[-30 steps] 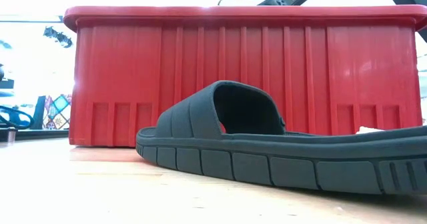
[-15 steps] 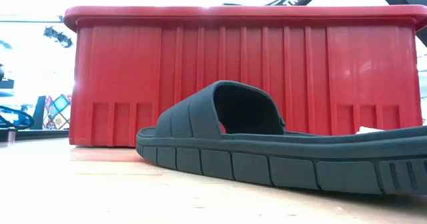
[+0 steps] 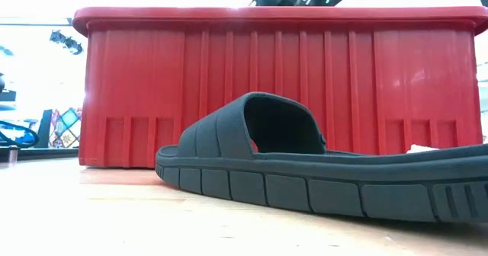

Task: Pick and place slides into bin
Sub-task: Put the green slides into the red bin

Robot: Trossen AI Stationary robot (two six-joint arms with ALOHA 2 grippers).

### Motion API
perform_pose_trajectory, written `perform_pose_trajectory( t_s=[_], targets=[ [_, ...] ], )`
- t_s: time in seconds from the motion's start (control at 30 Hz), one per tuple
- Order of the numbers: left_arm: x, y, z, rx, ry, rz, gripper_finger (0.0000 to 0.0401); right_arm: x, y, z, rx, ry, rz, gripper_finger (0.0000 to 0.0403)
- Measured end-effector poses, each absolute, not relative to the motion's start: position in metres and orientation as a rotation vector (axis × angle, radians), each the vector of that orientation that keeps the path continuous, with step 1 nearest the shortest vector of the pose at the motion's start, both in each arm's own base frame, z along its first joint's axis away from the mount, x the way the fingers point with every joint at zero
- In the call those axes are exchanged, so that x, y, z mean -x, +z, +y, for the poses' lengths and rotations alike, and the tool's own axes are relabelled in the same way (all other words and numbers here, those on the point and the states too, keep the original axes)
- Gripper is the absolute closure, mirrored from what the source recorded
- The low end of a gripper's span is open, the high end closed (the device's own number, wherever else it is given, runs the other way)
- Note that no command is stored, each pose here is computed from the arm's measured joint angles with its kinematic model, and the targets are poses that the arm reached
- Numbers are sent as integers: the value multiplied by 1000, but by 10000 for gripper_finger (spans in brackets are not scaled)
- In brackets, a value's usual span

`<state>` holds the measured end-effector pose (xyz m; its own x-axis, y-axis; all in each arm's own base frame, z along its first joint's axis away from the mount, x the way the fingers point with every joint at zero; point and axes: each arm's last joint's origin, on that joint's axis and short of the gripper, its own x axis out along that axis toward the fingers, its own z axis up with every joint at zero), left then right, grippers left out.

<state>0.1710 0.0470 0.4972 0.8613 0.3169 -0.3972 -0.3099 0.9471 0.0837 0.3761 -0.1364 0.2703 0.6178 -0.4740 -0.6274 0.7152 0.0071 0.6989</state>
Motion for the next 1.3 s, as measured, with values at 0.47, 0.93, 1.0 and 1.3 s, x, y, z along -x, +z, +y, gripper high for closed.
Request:
perform_pose_trajectory(
  t_s=[0.47, 0.93, 1.0, 1.3],
  targets=[
    [-198, 438, 53, -53, 298, 103, 277, -292, 402, -116, -1088, -560, 19, 396],
    [-242, 395, 65, -122, 144, -108, 122, -258, 463, -81, -921, 52, -89, 396],
    [-250, 395, 66, -204, 115, -148, 113, -258, 466, -77, -889, 148, -66, 396],
    [-248, 416, 63, -600, 191, 44, 108, -250, 449, -67, -997, 244, 212, 396]
  ],
)
